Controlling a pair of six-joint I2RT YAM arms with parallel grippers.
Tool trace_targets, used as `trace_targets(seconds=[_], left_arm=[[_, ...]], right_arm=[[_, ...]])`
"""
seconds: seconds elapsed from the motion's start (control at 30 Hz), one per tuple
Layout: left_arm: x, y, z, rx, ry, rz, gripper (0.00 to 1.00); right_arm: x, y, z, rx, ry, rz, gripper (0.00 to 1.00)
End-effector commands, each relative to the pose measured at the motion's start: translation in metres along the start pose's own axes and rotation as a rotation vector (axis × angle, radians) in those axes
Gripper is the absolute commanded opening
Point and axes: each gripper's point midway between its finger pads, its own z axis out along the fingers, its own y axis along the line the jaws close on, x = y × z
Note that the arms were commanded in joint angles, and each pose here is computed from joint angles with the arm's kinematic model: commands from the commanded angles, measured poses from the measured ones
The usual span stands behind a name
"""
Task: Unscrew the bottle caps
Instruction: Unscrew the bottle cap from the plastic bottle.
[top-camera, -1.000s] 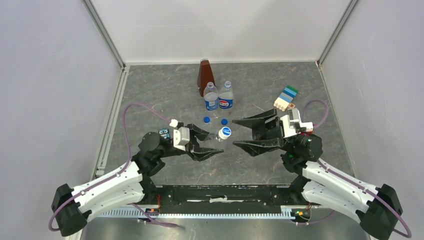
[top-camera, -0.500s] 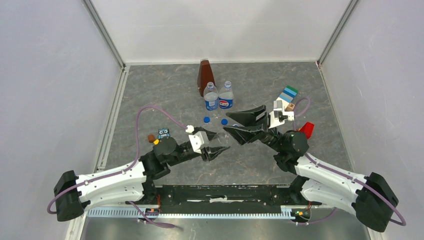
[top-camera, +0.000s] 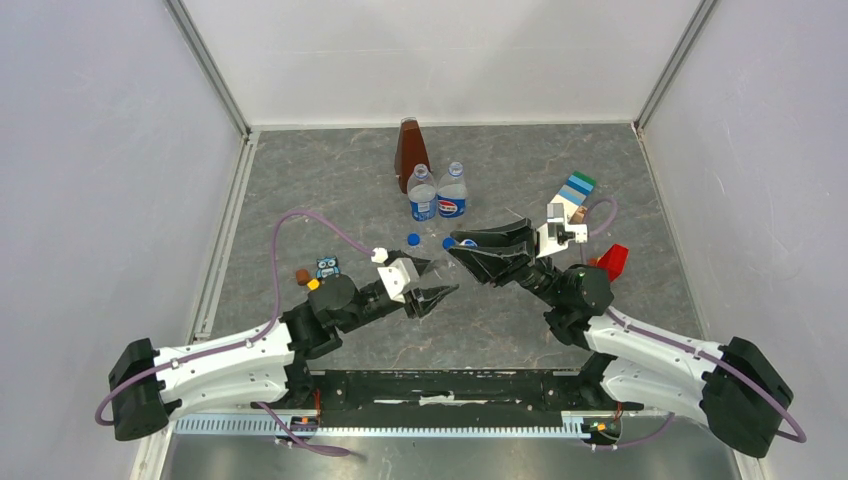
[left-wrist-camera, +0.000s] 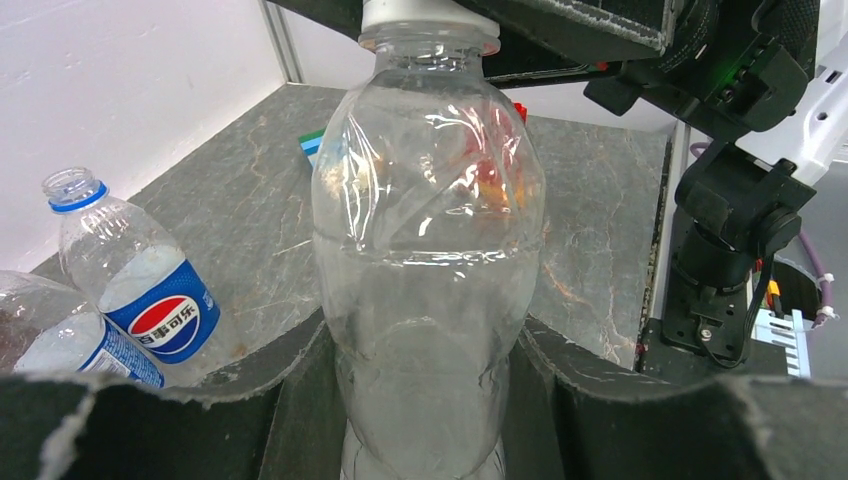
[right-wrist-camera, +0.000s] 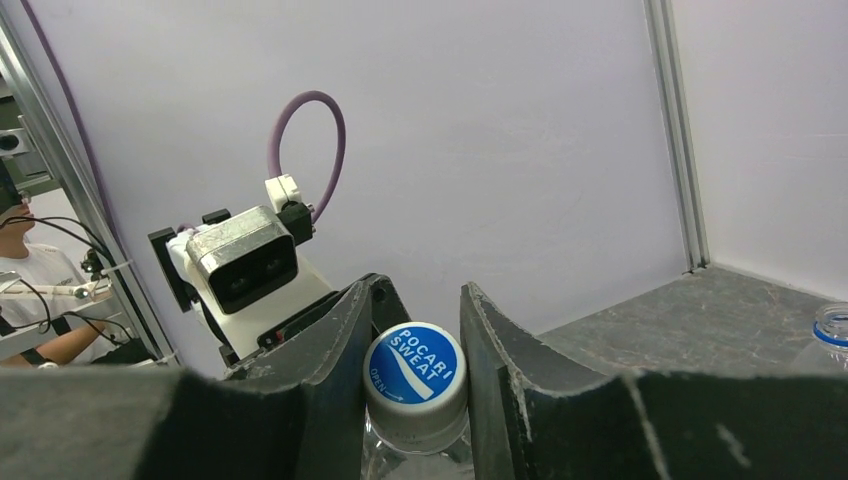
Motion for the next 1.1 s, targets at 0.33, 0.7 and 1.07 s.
trace_targets(seconds=[0.33, 0.7, 1.07], left_arm=[[-0.048, -0.023, -0.016, 0.478, -0.198, -0.175, 0.02], [-0.076, -0.061, -0.043, 0.897, -0.217, -0.269, 0.02], [-0.078, -0.067, -0.051, 0.940, -0.190, -0.267, 0.02]], right_arm=[[-0.007, 0.075, 0.007, -0.462, 0.081, -0.001, 0.00], [-0.018, 0.144, -0.040, -0.965, 0.190, -0.050, 0.00], [-0.009, 0.156, -0.056, -1.070, 0.274, -0.123, 0.00]])
